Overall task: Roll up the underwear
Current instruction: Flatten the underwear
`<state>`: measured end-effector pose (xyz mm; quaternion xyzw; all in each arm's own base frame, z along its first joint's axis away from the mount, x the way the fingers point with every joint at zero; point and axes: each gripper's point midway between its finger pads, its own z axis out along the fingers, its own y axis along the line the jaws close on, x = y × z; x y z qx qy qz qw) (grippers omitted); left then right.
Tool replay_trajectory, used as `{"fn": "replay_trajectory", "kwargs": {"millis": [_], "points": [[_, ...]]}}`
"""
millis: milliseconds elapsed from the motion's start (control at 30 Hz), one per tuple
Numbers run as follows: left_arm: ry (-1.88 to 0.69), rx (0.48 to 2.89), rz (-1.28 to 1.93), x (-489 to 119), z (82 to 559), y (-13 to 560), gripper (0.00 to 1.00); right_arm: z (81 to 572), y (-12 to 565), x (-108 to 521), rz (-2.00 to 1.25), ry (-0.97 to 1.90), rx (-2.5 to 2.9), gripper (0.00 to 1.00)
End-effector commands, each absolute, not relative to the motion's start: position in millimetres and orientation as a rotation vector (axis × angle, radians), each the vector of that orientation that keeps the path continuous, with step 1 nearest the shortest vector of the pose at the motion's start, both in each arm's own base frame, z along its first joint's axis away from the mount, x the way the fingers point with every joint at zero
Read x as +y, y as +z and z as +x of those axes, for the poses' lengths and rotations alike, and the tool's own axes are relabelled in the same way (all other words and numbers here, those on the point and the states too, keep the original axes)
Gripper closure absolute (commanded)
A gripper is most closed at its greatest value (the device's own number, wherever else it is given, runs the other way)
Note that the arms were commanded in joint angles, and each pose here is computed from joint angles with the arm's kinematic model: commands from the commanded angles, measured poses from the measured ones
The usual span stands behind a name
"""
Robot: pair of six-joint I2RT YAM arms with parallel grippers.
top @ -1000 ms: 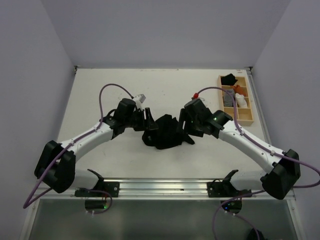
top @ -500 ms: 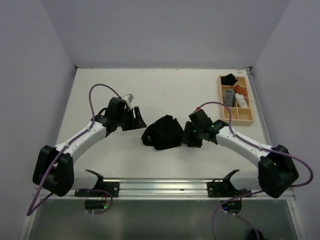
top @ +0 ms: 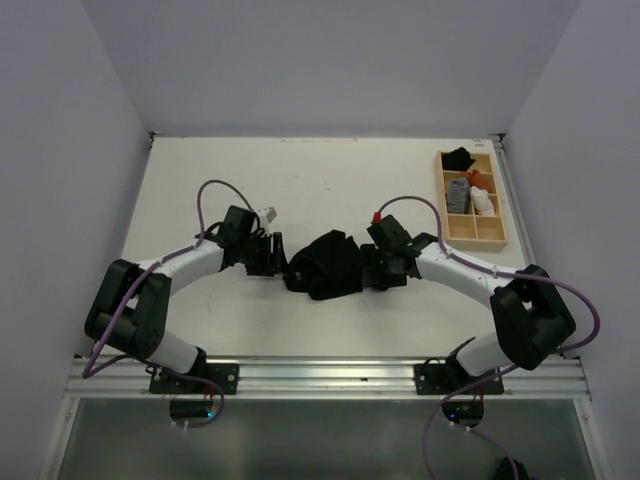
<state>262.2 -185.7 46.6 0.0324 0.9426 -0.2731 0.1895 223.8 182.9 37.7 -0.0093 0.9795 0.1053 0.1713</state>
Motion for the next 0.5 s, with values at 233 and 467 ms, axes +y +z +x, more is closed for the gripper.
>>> {"fn": "replay_trajectory", "kwargs": {"millis": [233, 467], "points": [[-0.707, 2.659, 0.147, -181.7, 270.3, 20.8, 0.67, 260.8, 40.9, 172.7, -0.226, 0.104, 2.683, 0.44], [-0.717, 2.627, 0.148, -186.3, 280.5, 27.6, 1.00, 286.2, 70.1, 164.6, -0.198, -0.025, 2.612, 0.96]]}}
